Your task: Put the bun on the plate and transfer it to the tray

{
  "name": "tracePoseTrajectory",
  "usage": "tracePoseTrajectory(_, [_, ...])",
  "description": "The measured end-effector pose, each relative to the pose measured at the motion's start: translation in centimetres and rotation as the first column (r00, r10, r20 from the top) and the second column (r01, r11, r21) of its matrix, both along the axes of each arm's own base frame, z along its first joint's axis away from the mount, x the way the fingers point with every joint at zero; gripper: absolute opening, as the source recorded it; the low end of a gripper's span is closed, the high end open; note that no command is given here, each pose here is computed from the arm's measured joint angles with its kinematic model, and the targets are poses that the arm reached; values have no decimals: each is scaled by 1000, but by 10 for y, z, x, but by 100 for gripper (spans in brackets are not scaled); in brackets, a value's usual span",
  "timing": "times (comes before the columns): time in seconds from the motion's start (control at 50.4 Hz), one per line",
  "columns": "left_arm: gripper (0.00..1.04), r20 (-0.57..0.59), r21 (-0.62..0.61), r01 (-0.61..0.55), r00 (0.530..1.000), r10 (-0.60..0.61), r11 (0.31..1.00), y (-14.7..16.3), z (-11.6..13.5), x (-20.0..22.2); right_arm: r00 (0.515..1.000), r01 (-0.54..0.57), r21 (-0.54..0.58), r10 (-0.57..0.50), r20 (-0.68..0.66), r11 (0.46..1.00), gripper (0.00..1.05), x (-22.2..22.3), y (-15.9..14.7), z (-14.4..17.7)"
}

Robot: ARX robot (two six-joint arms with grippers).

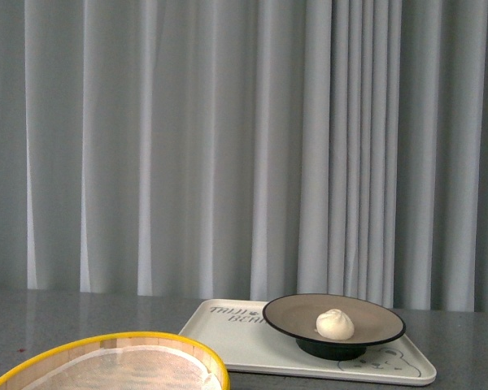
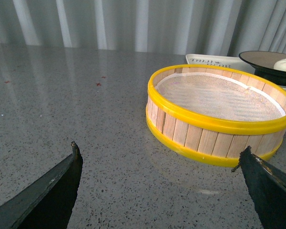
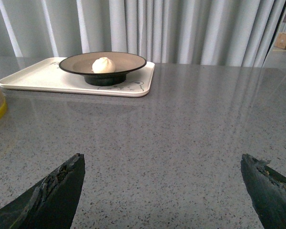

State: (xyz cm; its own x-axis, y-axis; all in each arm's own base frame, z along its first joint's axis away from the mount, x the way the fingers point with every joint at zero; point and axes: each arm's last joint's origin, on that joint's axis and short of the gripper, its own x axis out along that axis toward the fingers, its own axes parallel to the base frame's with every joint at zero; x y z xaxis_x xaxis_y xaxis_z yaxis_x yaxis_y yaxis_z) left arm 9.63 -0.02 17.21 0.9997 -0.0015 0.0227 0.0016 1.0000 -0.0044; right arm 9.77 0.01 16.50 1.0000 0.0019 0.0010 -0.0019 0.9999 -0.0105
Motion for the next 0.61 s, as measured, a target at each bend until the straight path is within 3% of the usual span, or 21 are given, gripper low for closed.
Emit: tracePoseTrajectory(0.615, [98, 0, 0, 0, 1000, 0, 1000, 0, 0, 0, 1000, 0, 0, 0, 0, 1000, 96, 0, 0, 0])
